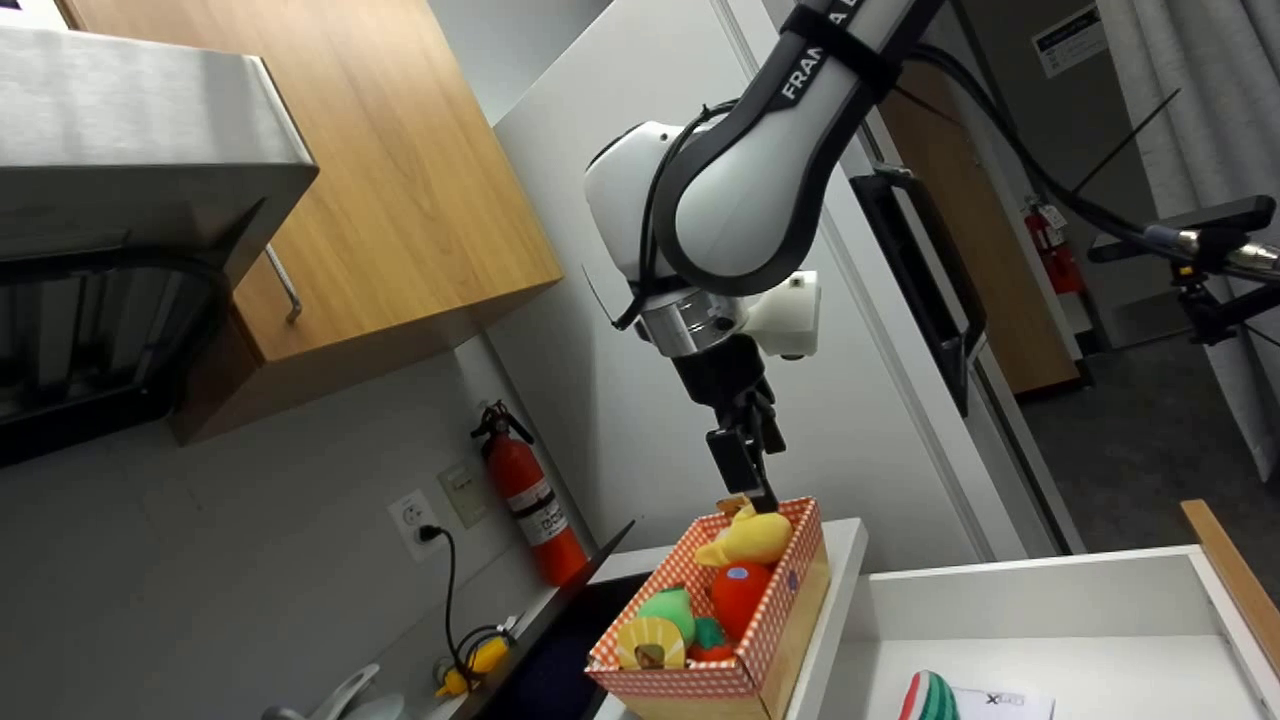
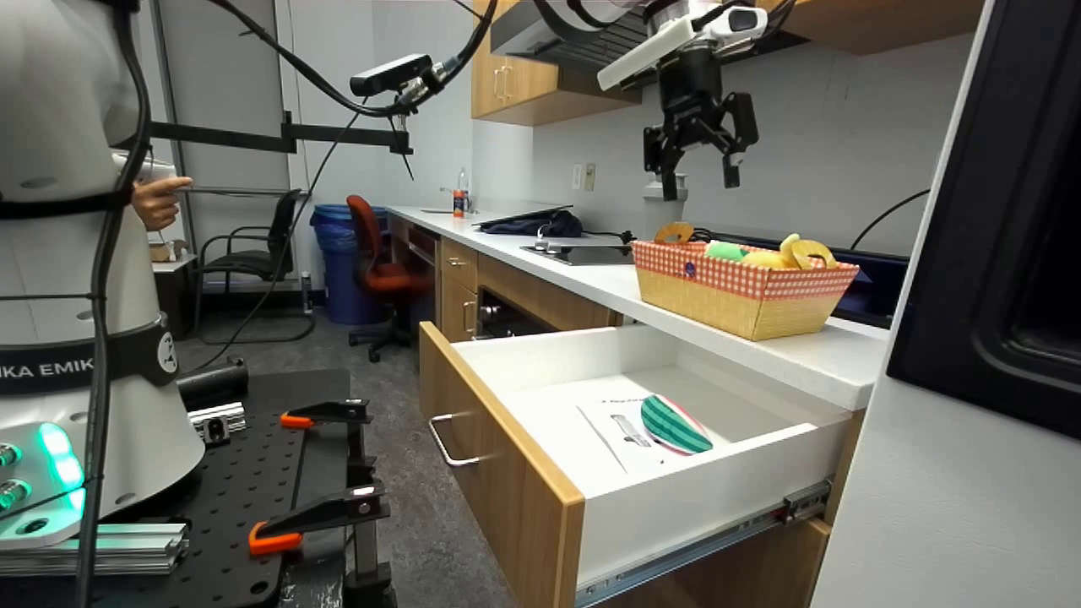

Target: Put the watermelon, banana and big orange plush in the top drawer below the countertop

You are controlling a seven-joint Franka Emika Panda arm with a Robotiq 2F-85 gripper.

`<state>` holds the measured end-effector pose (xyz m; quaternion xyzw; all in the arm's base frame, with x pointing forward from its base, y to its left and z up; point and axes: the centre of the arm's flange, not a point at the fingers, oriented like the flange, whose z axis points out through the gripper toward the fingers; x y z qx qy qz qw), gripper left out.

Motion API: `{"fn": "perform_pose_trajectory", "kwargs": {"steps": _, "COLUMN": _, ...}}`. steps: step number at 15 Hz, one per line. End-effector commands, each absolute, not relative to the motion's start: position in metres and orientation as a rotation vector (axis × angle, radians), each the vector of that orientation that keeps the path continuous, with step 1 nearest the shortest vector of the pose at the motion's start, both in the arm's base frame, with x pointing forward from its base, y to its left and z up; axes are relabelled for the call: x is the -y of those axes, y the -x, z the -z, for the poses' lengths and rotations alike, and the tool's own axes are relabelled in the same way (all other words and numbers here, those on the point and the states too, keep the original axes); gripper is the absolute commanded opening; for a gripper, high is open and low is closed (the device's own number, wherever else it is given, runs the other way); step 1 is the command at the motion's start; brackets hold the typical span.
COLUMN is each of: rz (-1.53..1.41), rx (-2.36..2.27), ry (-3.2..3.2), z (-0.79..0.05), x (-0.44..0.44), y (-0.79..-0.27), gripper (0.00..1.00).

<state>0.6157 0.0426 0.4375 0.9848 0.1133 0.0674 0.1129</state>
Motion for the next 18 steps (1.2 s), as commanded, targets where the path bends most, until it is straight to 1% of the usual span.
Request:
{"fn": "perform_pose_trajectory", "kwargs": {"steps": 1, "rz": -0.201, "rx": -0.277, "ry": -2.893, "z": -0.431, "x": -0.032, "y": -0.652, "gripper": 1.0}}
{"fn": "perform_pose_trajectory", "kwargs": {"steps": 14, "rz": -0.172, "rx": -0.043, "ry": -2.961, "z": -0.388, "x": -0.003, "y": -0.7, "gripper": 0.99}}
{"fn": "perform_pose_trajectory", "kwargs": {"steps": 15, "rz": -0.168, "rx": -0.021, "ry": -2.966, "z": -0.385, "x": 0.0, "y": -0.701, "gripper": 0.98}}
{"fn": "perform_pose_trajectory", "kwargs": {"steps": 18, "rz": -0.156, "rx": 0.039, "ry": -2.985, "z": -0.376, "x": 0.008, "y": -0.703, "gripper": 0.84}}
